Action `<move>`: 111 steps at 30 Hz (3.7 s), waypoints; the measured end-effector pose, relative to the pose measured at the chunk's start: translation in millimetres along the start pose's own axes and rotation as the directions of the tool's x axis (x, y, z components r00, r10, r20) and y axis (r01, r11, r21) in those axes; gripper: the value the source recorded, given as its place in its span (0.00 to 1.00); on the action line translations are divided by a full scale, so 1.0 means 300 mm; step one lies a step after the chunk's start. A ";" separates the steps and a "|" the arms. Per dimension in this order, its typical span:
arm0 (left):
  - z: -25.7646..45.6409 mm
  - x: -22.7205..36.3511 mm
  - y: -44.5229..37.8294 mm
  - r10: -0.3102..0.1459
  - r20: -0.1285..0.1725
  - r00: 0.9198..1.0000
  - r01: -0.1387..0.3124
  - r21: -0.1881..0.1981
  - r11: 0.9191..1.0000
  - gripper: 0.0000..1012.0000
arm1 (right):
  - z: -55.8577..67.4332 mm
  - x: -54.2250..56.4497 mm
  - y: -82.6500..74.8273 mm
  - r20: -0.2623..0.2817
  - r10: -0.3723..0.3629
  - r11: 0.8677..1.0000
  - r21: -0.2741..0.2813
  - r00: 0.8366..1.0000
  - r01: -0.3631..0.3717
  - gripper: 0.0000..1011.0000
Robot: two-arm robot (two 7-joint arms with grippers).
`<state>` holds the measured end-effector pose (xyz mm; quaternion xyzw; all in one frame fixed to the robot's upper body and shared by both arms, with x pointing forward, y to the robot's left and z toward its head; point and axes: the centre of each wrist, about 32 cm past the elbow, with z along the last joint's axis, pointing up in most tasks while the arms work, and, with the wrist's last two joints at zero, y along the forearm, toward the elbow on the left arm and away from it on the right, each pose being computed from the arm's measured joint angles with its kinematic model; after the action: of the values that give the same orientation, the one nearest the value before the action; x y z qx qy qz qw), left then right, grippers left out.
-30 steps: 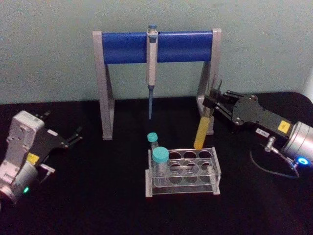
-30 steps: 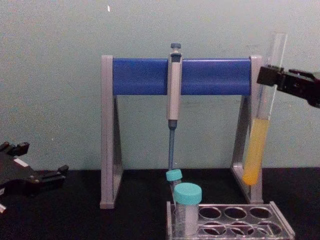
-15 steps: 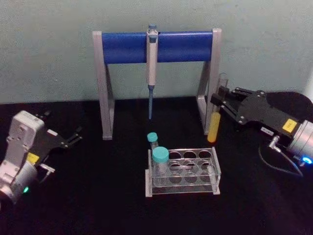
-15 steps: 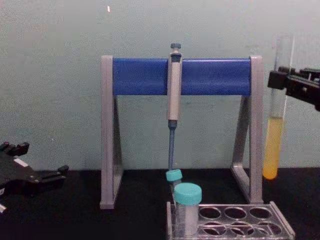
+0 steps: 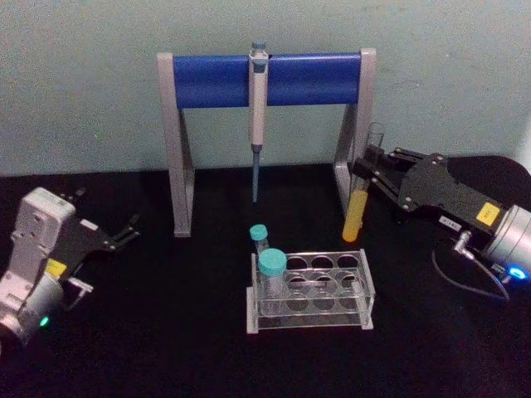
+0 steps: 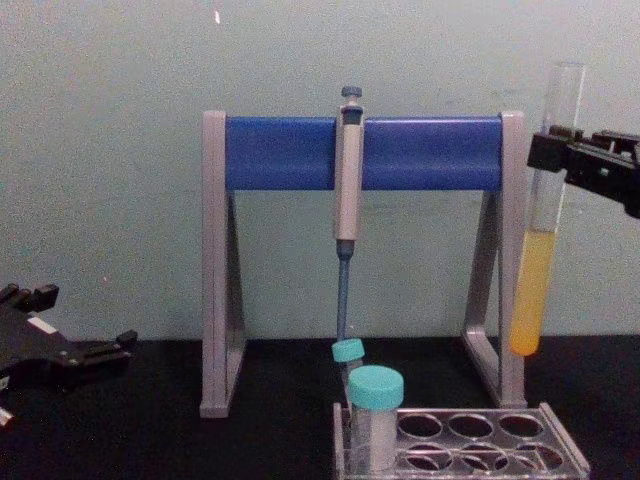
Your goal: Pick up the test tube from the test tube rack, shake it, then place it back into the test tube rack.
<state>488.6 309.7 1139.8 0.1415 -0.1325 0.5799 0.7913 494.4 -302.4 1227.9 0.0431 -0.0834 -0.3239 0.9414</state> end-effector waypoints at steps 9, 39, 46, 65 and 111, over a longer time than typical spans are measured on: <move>0.000 0.000 0.000 0.000 0.000 1.000 0.000 0.000 1.000 0.99 | -0.007 0.001 0.000 -0.014 -0.004 1.000 -0.003 1.000 0.004 0.23; 0.000 0.000 0.000 0.000 0.000 1.000 0.000 0.000 1.000 0.99 | -0.019 0.003 0.007 -0.028 0.004 1.000 -0.023 1.000 -0.005 0.23; 0.000 0.000 0.000 0.000 0.000 1.000 0.000 0.000 1.000 0.99 | -0.031 0.005 0.004 -0.044 0.015 0.999 -0.040 0.999 -0.017 0.23; 0.000 0.000 0.000 0.000 0.000 1.000 0.000 0.000 1.000 0.99 | -0.084 0.004 0.020 -0.117 0.072 0.995 -0.066 0.991 -0.080 0.23; 0.000 0.000 0.000 0.000 0.000 1.000 0.000 0.000 1.000 0.99 | -0.091 0.003 -0.019 -0.099 0.026 0.990 -0.134 0.995 -0.039 0.23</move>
<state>488.6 309.6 1139.8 0.1415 -0.1324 0.5799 0.7913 496.8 -306.7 1200.3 -0.0065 -0.0160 -0.3110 0.9503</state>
